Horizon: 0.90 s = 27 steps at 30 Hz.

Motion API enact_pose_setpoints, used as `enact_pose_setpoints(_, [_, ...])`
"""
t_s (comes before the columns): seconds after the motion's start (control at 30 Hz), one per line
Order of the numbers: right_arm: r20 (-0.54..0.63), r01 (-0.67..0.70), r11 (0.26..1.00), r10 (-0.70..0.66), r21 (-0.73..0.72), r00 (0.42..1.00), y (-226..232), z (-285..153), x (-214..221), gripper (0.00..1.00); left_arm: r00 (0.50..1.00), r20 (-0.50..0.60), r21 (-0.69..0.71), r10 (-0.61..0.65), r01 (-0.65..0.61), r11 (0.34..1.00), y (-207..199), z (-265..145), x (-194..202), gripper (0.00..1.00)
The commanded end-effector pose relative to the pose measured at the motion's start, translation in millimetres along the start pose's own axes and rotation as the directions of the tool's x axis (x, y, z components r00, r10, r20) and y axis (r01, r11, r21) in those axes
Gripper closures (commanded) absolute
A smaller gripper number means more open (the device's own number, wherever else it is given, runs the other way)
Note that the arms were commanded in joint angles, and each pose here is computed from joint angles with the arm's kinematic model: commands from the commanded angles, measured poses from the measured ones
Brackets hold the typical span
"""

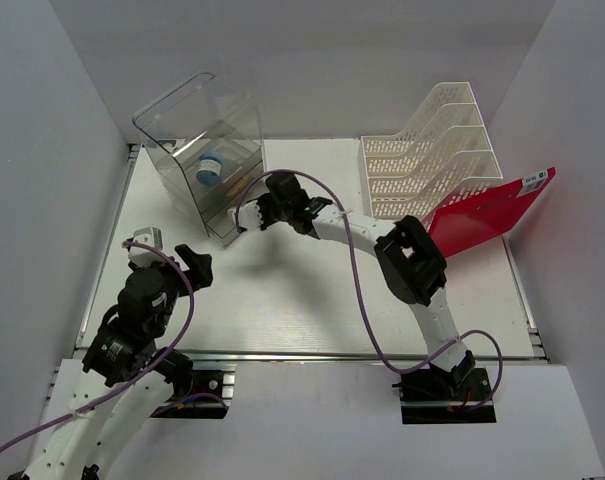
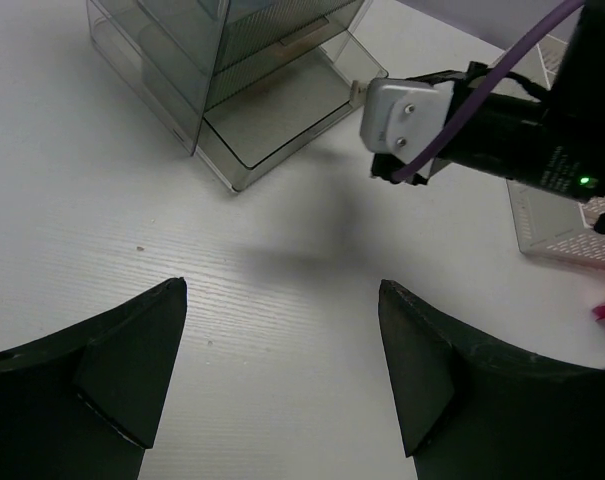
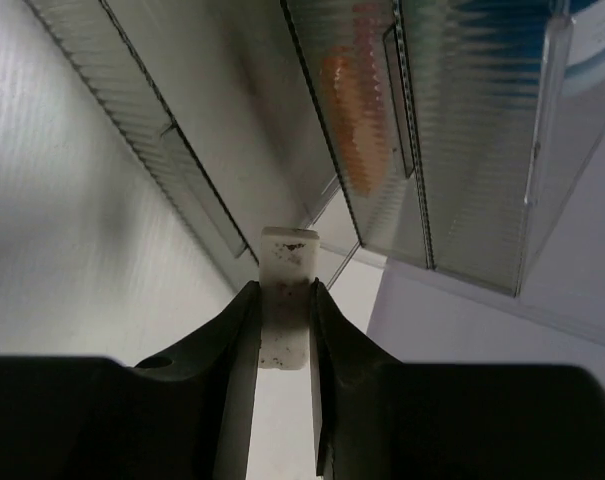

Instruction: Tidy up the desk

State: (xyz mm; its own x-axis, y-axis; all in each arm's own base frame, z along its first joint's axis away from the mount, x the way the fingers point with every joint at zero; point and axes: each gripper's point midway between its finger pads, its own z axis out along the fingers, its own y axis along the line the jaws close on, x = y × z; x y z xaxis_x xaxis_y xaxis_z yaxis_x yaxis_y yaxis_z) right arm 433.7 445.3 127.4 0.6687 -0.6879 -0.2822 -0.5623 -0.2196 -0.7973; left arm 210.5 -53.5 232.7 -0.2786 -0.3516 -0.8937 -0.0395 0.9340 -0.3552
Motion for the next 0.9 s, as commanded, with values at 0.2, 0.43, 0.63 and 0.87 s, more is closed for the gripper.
enact_pose_setpoints(0.2, [-0.004, 0.093, 0.970, -0.094, 0.224, 0.996, -56, 31, -14, 1.00, 1.000, 0.028, 0.019, -0.012, 0.012, 1.000, -2, -3, -4, 0.13])
enact_pose_setpoints(0.43, [0.004, 0.079, 0.974, -0.082, 0.214, 0.997, -48, 38, -16, 0.84, 1.000, 0.027, 0.018, -0.010, 0.010, 1.000, -1, -3, -3, 0.13])
enact_pose_setpoints(0.63, [0.018, 0.032, 0.986, -0.035, 0.166, 0.999, -41, 29, -20, 0.49, 0.999, 0.040, -0.005, -0.021, 0.021, 1.000, 3, -3, -6, 0.13])
enact_pose_setpoints(0.87, [0.020, -0.008, 0.983, 0.004, 0.184, 1.000, -52, 16, -22, 0.56, 0.999, 0.030, -0.016, -0.015, 0.015, 1.000, 4, -1, -5, 0.15])
